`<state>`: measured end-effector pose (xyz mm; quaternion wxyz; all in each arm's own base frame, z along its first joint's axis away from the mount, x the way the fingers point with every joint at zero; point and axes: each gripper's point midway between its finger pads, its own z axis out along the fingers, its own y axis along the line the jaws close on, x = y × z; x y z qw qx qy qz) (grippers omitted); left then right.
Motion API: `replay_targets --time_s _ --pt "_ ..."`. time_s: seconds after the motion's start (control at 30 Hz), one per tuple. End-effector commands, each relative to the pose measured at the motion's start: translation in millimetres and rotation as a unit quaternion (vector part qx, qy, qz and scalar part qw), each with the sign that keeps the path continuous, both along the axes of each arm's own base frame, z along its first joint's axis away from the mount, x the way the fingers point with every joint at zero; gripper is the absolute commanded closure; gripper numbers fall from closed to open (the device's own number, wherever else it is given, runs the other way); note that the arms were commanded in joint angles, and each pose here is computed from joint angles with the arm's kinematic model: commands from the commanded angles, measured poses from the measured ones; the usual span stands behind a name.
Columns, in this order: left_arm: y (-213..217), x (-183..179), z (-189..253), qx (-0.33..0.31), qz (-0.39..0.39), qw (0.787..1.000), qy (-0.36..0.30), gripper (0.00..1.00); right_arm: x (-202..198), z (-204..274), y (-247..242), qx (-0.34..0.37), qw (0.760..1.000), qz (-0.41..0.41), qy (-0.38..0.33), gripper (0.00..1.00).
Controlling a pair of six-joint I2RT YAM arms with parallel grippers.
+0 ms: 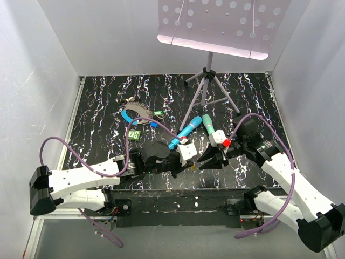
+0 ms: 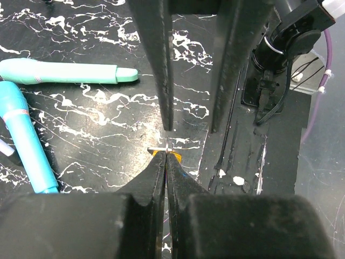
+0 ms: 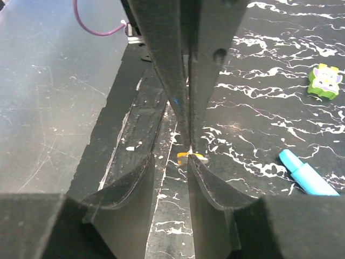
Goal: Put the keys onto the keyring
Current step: Adjust the key.
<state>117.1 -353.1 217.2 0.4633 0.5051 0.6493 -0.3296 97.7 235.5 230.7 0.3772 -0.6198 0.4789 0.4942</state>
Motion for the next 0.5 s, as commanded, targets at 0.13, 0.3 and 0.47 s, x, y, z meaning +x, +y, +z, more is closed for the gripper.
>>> replay_targets --time_s 0.13,0.3,0.47 --pt "-2 -1 14 -0.003 -0.004 1.000 0.003 1.00 -5 15 9 0.016 0.999 0.025 -0.022 0.63" --pt "-2 -2 16 -0.010 -0.005 1.000 0.006 1.00 3 18 13 0.017 0.999 0.015 -0.030 0.62" --pt "-3 -3 15 -0.013 -0.007 1.000 0.007 1.00 0 9 13 0.010 1.000 0.017 -0.022 0.62"
